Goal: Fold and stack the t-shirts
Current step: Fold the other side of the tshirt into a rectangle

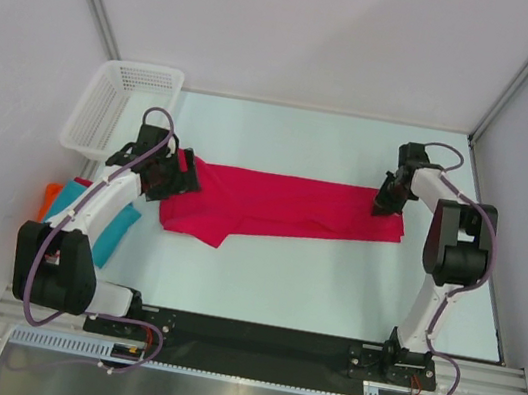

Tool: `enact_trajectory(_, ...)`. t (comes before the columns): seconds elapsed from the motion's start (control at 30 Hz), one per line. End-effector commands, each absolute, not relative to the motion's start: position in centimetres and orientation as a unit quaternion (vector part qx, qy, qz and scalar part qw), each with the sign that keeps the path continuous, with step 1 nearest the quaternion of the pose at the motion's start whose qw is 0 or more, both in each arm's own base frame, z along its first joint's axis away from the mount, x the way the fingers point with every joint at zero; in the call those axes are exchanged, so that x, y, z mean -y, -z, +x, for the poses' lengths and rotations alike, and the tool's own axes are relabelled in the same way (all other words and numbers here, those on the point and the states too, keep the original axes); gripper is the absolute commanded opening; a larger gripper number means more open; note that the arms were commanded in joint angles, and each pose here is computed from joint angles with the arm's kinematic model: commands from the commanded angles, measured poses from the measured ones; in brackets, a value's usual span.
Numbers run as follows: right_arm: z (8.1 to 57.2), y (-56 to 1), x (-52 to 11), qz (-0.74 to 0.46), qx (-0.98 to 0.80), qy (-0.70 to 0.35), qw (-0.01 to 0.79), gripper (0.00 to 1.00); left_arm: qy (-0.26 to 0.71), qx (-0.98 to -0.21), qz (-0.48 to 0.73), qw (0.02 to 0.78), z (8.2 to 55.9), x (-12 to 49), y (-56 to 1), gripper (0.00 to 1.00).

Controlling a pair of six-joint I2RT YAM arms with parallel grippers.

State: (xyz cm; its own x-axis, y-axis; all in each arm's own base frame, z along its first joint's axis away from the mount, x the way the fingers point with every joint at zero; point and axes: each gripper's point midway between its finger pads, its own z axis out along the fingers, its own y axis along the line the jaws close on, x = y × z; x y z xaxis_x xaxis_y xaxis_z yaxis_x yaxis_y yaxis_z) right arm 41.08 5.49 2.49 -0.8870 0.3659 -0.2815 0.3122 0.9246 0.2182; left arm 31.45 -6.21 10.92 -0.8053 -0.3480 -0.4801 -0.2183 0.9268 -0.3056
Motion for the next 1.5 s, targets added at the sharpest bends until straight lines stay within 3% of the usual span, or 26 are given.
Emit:
enact_trajectory(0.0, 41.2, -5.4, -4.1, 0.179, -0.959, -0.064, 0.210, 0.11, 0.129, -0.938, -0.137, 0.290, 31.8, 6.3, -11.6, 0.93)
enact_trajectory(0.4, 38.6, -6.4, -3.0, 0.188, -0.956, -0.053, 0.220, 0.11, 0.133, -0.937, -0.137, 0.292, 31.8, 6.4, -11.8, 0.93)
enact_trajectory(0.73, 40.8, -6.9, -2.7, 0.191, -0.954, -0.058, 0.225, 0.12, 0.133, -0.937, -0.136, 0.293, 31.7, 6.4, -11.8, 0.93)
enact_trajectory(0.97, 42.6, -6.5, -3.0, 0.189, -0.955, -0.062, 0.219, 0.22, 0.130, -0.938, -0.137, 0.291, 31.8, 6.3, -11.6, 0.93)
enact_trajectory(1.47, 41.2, -4.5, -2.7, 0.186, -0.961, -0.052, 0.196, 0.22, 0.130, -0.938, -0.136, 0.290, 32.0, 6.3, -11.7, 0.93)
